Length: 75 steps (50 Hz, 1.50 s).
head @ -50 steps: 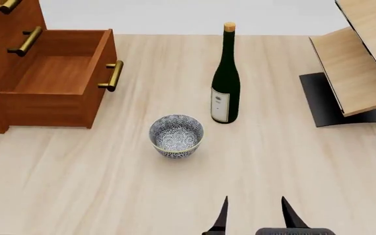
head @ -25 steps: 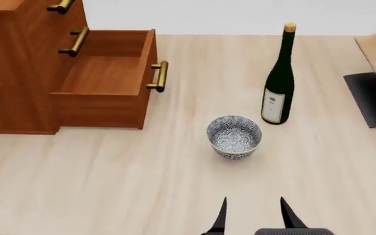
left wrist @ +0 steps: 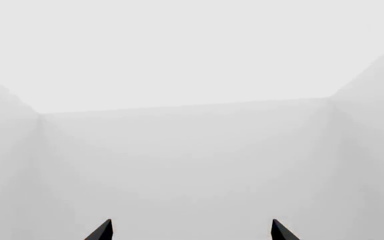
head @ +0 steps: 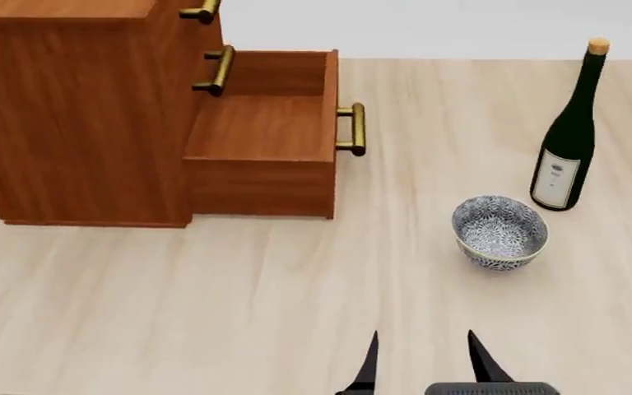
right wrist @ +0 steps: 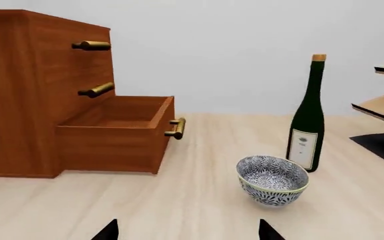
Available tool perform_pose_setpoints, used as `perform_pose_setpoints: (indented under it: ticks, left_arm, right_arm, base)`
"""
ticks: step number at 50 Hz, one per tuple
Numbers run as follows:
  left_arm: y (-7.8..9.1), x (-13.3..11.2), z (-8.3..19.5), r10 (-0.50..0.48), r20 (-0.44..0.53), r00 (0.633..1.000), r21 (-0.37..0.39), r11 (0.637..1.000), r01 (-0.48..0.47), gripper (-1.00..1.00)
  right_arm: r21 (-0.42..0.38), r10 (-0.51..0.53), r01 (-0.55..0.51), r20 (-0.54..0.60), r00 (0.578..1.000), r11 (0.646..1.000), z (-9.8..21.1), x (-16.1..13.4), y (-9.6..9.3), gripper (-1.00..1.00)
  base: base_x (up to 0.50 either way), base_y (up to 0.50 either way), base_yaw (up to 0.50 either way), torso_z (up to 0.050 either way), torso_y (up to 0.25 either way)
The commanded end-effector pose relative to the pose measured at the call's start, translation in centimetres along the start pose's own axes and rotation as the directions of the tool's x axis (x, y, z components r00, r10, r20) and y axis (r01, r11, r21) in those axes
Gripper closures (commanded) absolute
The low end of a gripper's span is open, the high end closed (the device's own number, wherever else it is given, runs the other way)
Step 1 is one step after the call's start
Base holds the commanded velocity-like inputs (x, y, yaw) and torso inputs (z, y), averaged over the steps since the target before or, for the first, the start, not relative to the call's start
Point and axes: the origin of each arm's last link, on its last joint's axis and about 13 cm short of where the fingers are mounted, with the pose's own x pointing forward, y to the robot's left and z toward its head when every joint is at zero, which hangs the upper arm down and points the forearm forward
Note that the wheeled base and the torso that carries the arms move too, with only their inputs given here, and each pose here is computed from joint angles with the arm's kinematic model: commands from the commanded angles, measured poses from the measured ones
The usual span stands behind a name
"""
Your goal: Close the bottom drawer of the cabinet and open the top drawer.
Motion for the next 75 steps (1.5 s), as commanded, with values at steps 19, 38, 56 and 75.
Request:
perform_pose_setpoints:
  ticks: [19,38,56,75]
  left_arm:
    - [-0.06,0.04,-0.03,0.003,-0.004,1.000,-0.003,1.000,-0.003,-1.00]
    - [-0.10,0.11,-0.15,0.005,-0.003,1.000,-0.012,1.000,-0.005,-1.00]
    - [-0.09,0.12,0.03,0.009,0.005,1.000,-0.024,1.000,-0.009,-1.00]
    - [-0.21,0.30,0.22,0.004,0.013,1.000,-0.026,1.000,-0.003,-1.00]
  right_arm:
    - [0.012,-0.004,0.004,0.001,1.000,1.000,0.03,-0.12,-0.10,-1.00]
    - [0.012,-0.001,0.001,-0.002,1.000,1.000,-0.01,-0.07,-0.13,-1.00]
    - [0.015,-0.002,0.002,-0.004,1.000,1.000,0.00,-0.19,-0.18,-1.00]
    - [0.018,-0.002,0.002,-0.002,1.000,1.000,-0.08,-0.15,-0.22,-1.00]
  base:
    - [0.01,0.08,0.00,0.000,0.000]
    - [0.30,0.00,0.00,0.000,0.000]
    - [0.36,0.03,0.00,0.000,0.000]
    - [0.37,0.03,0.00,0.000,0.000]
